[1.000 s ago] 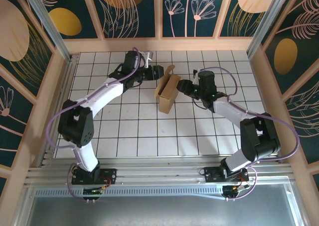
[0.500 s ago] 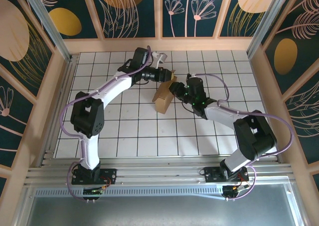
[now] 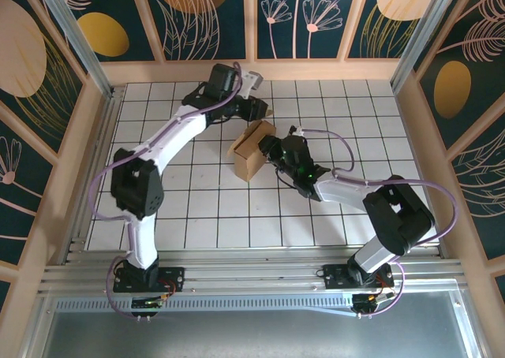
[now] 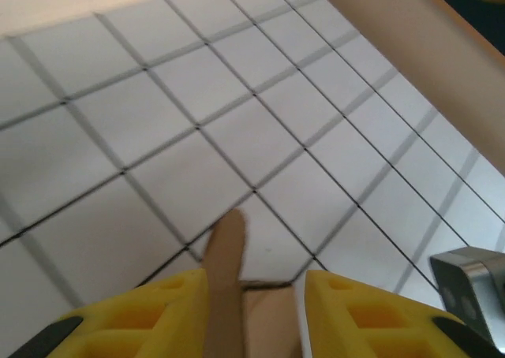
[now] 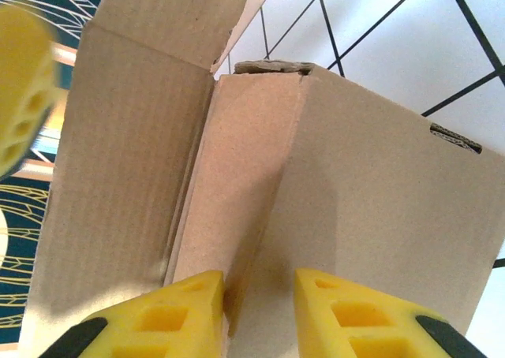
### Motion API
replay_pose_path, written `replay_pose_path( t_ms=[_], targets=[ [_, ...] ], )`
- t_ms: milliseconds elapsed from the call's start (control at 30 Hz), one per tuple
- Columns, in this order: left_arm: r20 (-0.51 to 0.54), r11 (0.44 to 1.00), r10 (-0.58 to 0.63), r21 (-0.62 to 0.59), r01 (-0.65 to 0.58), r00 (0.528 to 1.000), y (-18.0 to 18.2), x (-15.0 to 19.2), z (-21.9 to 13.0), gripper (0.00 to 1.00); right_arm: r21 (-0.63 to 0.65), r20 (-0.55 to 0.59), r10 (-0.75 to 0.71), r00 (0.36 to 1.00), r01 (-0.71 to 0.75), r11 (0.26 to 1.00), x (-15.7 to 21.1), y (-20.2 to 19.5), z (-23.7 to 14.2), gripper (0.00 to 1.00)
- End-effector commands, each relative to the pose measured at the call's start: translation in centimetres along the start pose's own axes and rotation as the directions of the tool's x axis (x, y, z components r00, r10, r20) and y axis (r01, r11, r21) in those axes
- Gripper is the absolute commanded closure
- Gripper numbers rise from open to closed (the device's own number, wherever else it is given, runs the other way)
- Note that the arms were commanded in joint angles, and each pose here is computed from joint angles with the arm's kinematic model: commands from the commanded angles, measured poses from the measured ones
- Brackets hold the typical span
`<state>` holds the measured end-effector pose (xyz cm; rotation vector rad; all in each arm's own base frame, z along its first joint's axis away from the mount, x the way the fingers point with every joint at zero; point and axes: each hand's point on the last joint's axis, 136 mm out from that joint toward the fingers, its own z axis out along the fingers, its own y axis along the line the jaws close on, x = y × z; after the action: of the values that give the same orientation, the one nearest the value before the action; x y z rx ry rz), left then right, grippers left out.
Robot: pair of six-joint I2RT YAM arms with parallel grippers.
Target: Fold the paper box
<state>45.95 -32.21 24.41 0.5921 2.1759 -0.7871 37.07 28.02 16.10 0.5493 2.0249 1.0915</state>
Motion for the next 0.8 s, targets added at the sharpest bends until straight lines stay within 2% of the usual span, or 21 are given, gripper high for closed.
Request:
replay_pose_path(
  t_ms=[0,67,133,200,300,400,533,667,767],
  targets=[
    [0.187,0.946,-0.090,-0.291,0.142,0.978,6.5,-2.9,-6.0,0.65,0.079,0.009,-0.081,0.997,0.080,0.994,-0.4,-1.0,-0.1,0.71],
    [0.169,0.916,-0.167,-0.339,0.216,0.971,9.5,-0.5,-6.8,0.70,0.080,-0.005,-0.094,0.996,0.094,0.992,-0.1,-1.1,0.0,0.71],
    [0.112,0.916,-0.230,-0.310,0.254,0.967,10.7,2.2,-6.1,0.76,0.084,-0.018,-0.098,0.995,0.099,0.991,0.1,-1.2,0.2,0.71],
    [0.022,0.936,-0.268,-0.232,0.265,0.963,10.1,5.0,-4.5,0.81,0.087,-0.020,-0.095,0.995,0.096,0.992,0.3,-1.4,0.3,0.71],
    [-0.099,0.954,-0.299,-0.039,0.296,0.949,7.5,8.1,-2.2,0.89,0.089,-0.019,-0.084,0.996,0.085,0.992,0.3,-1.5,0.5,0.70],
    [-0.136,0.942,-0.287,0.137,0.305,0.948,4.8,9.2,-1.5,0.92,0.114,-0.009,-0.066,0.998,0.066,0.991,0.2,-2.0,0.4,0.70],
    [-0.184,0.911,-0.203,0.324,0.254,0.962,1.0,9.8,-0.9,0.92,0.167,0.062,0.007,0.998,-0.018,0.986,-0.3,-3.3,-0.2,0.72],
    [-0.238,0.890,-0.155,0.387,0.240,0.959,-0.5,10.6,0.5,0.92,0.213,0.119,0.030,0.992,-0.055,0.976,-0.4,-4.0,-0.7,0.74],
    [-0.235,0.877,-0.113,0.433,0.208,0.965,-1.6,10.4,0.9,0.92,0.230,0.129,0.049,0.990,-0.078,0.970,0.2,-4.2,-0.5,0.75]
  ],
)
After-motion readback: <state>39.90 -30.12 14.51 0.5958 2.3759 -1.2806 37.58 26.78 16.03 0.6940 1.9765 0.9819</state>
